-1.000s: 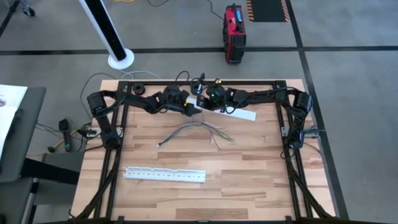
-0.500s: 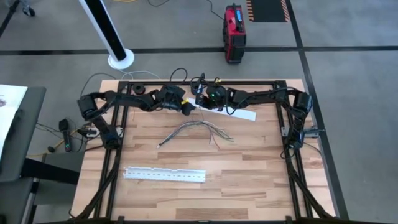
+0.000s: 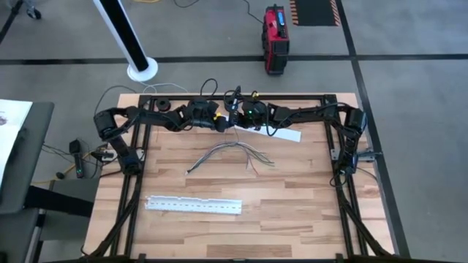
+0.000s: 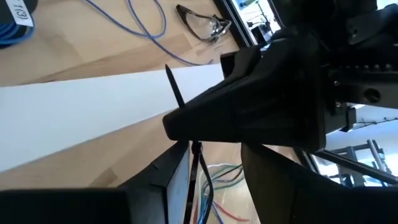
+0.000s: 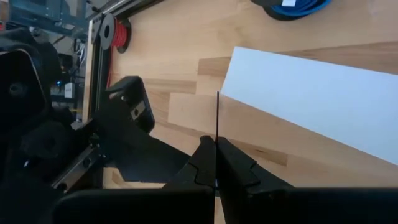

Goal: Ziptie cables
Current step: Wrap the colored cables with the black zip tie

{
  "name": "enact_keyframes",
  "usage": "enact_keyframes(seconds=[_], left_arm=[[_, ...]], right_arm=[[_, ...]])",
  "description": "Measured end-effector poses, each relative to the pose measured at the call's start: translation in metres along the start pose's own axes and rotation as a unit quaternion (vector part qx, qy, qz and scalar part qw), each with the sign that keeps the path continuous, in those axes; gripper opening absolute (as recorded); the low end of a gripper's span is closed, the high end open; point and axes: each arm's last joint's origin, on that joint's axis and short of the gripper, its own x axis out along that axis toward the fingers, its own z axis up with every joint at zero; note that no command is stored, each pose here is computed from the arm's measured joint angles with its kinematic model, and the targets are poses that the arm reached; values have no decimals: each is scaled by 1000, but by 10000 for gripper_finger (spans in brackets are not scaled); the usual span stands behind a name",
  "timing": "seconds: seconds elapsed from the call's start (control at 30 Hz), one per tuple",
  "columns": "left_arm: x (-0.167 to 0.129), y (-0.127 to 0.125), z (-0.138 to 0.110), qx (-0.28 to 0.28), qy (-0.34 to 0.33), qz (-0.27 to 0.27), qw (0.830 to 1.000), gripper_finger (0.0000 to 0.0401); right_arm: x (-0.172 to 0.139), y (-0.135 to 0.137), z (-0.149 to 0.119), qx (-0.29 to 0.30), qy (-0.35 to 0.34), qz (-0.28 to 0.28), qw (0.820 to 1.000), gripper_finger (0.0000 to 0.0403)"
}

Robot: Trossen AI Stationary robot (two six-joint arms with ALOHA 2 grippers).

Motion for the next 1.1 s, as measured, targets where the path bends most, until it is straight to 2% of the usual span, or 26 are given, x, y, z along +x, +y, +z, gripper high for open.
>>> enact_keyframes(seconds=[0.13, 0.57, 0.73, 0.93, 1.1], left_arm=[[0, -1, 1, -6, -9, -4, 1000, 141], [3, -6, -4, 18, -16, 2, 1000, 141], [3, -6, -3, 34, -24, 11, 999, 141], [2, -1, -9, 54, 17, 33, 998, 141], [1, -1, -9, 73, 9, 43, 996, 141]], right_arm=[[0, 2, -1, 0, -3, 6, 1000, 0], [0, 3, 3, 33, -8, 16, 999, 0], [0, 2, 5, 29, -5, 18, 999, 0], [0, 3, 4, 31, 4, 20, 999, 0], [0, 3, 5, 31, 4, 22, 999, 0]])
